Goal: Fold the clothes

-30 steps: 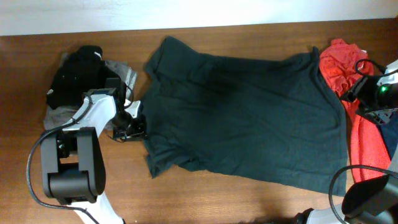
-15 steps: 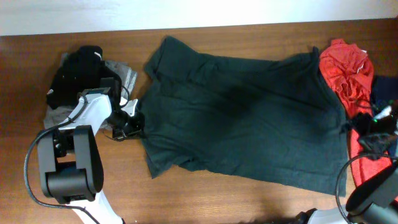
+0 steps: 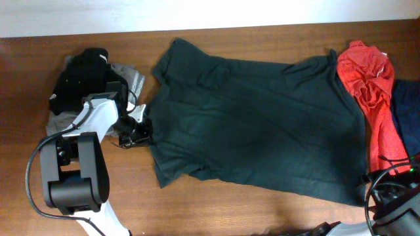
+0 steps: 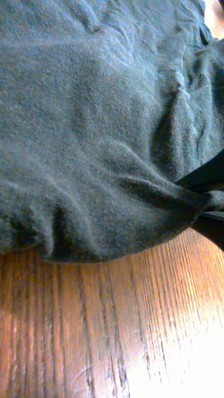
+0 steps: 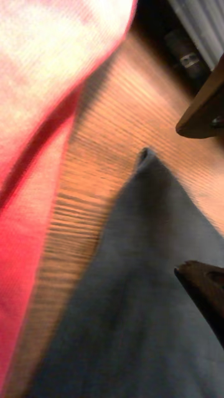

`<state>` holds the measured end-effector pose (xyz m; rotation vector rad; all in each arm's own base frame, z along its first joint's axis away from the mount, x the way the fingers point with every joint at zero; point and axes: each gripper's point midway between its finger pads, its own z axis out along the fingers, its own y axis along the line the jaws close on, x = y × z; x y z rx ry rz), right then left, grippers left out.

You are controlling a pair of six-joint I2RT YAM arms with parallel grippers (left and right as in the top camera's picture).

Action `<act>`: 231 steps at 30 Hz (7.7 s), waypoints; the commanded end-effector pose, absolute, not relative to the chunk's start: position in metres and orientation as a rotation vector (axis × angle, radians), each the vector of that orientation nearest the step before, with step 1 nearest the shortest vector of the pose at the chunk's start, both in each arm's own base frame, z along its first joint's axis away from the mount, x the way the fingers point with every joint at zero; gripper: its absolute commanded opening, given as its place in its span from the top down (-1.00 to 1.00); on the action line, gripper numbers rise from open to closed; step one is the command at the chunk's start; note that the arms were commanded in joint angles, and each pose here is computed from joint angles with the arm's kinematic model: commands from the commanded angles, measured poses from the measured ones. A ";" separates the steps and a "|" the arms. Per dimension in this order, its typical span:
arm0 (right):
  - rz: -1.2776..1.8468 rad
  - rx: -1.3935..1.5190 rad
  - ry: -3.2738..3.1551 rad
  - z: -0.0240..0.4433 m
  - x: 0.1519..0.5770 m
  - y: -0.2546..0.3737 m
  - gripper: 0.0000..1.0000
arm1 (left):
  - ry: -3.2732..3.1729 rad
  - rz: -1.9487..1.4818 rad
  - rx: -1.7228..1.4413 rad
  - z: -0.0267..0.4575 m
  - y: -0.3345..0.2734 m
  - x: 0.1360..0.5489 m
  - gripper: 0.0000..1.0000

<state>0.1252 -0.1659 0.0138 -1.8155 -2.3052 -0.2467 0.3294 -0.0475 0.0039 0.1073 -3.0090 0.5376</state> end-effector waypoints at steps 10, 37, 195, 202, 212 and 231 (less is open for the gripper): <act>-0.250 -1.865 -2.283 0.002 0.122 -0.159 0.74 | -3.016 0.562 0.104 0.008 -0.048 0.334 0.73; -0.357 -1.745 -2.766 0.109 0.170 -0.148 0.92 | -3.033 0.671 0.119 0.013 -0.035 0.340 -0.55; -0.387 -1.470 -2.907 0.106 0.247 -0.153 0.89 | -3.120 0.522 0.019 0.026 -0.037 0.289 -0.08; -0.387 -1.470 -2.907 0.106 0.247 -0.153 0.89 | -3.159 0.473 -0.098 0.005 -0.052 0.286 0.52; -0.372 -1.464 -2.887 0.105 0.242 -0.151 0.89 | -3.159 0.544 -0.098 0.081 -0.048 0.283 0.99; -0.395 -1.483 -3.024 0.134 0.251 -0.151 0.89 | -3.555 0.735 -0.045 0.167 -0.030 0.336 0.99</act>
